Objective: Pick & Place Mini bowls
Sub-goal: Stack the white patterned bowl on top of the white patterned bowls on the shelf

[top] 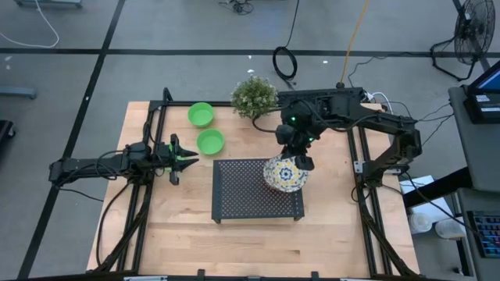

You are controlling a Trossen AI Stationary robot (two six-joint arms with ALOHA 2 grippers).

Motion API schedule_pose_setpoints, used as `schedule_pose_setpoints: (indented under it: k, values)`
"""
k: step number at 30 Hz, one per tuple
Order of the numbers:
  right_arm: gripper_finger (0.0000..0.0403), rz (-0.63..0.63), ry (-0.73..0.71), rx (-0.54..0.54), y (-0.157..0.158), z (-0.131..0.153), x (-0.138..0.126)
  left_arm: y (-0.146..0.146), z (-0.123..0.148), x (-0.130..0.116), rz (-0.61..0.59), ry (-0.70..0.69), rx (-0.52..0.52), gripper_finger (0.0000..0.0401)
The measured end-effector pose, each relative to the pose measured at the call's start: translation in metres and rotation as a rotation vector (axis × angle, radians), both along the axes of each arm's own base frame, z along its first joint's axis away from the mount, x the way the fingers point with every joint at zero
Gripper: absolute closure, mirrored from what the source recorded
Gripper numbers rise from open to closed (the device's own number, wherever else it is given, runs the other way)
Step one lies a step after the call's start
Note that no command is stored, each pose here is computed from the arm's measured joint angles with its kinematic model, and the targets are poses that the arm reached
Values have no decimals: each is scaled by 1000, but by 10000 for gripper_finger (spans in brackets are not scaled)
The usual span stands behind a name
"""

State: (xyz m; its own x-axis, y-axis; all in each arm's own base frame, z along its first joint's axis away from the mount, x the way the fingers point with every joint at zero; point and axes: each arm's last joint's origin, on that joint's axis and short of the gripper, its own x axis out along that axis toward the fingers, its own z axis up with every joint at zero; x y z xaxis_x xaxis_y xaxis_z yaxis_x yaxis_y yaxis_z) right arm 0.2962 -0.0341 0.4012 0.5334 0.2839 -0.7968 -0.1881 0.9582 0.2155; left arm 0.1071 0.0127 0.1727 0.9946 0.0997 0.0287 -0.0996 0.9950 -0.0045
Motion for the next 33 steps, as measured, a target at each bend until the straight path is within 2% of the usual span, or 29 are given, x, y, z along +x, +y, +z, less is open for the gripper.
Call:
schedule_pose_setpoints:
  k: [10,21,33]
  values:
    - [399,-31,7,-2,-14,-20,6,0,0,0,0,1,0,302]
    - [399,38,12,50,-13,-43,12,0,0,0,0,0,0,302]
    - [399,61,-41,24,-13,-45,16,0,0,0,0,0,0,302]
